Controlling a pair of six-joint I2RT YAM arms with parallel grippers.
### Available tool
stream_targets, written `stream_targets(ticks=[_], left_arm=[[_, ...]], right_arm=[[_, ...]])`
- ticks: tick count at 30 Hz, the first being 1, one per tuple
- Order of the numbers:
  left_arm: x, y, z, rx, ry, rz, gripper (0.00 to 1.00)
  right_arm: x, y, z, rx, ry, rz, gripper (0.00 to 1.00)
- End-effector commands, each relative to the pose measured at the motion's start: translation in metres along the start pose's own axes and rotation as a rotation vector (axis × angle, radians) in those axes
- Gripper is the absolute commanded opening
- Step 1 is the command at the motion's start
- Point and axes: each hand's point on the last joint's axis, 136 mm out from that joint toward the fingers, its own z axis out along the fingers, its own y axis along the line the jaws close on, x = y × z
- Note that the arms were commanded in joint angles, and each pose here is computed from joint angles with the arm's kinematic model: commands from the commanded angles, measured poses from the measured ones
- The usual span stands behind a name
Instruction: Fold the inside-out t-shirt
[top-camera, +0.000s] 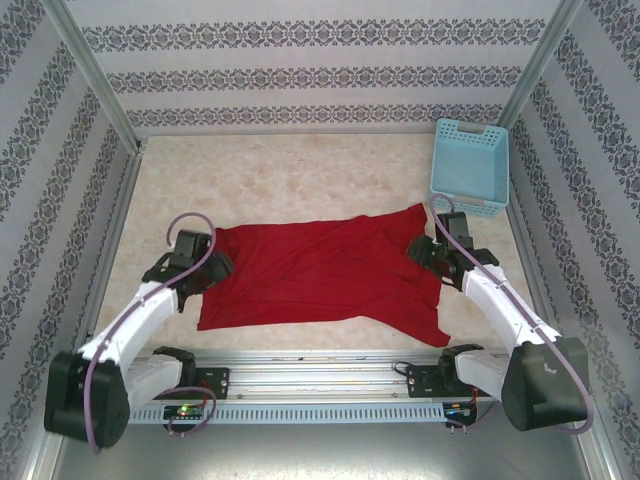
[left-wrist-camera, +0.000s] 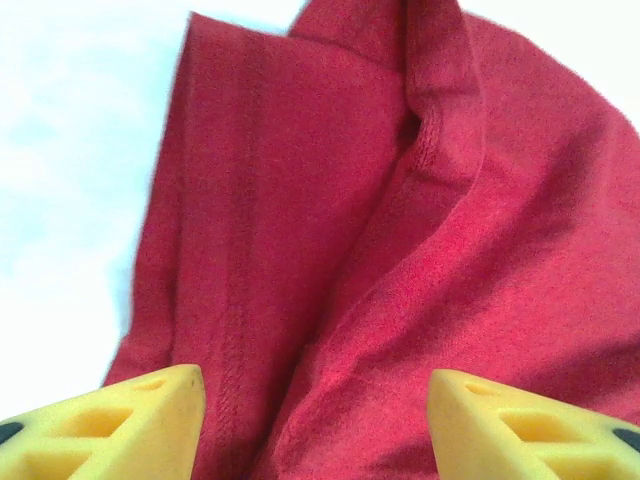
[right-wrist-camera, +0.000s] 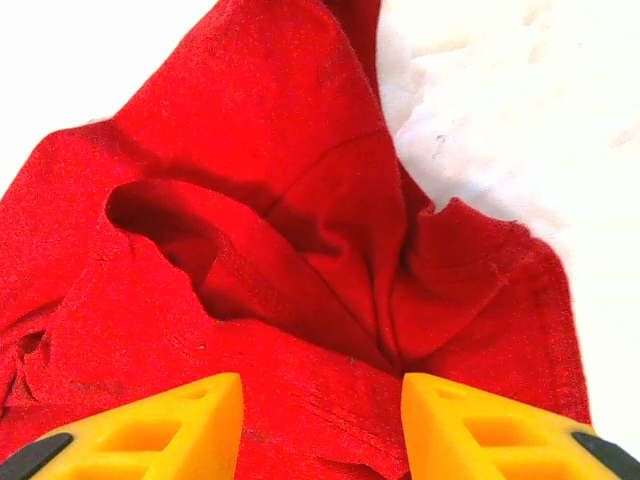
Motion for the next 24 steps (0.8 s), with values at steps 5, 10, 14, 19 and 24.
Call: stream_targets(ticks=[5,10,14,19,24], left_arm=[[0.013,-0.002,0.026,-0.09,0.086,0.136,0.5],[0.013,0.002,0.031,-0.114,0.087,0.142,0.31],[0.01,0.002,0.024,-0.093,0.048,0.137,0.13],[0.01,0.004,0.015,-0.083,0.028,0.139,0.05],[0.013,0.009,0.009,-0.065,0.001,0.112,0.01]], right_arm=[[0.004,-0.001,0.006,-0.005,0.009,-0.004,0.47],[0.009,-0.01,0.015,0.036,0.037,-0.012,0.47],[0.011,-0.012,0.025,0.05,0.067,0.0,0.47],[0.01,-0.002,0.033,0.036,0.084,-0.042,0.48],[0.012,0.007,0.045,0.045,0.136,-0.074,0.51]])
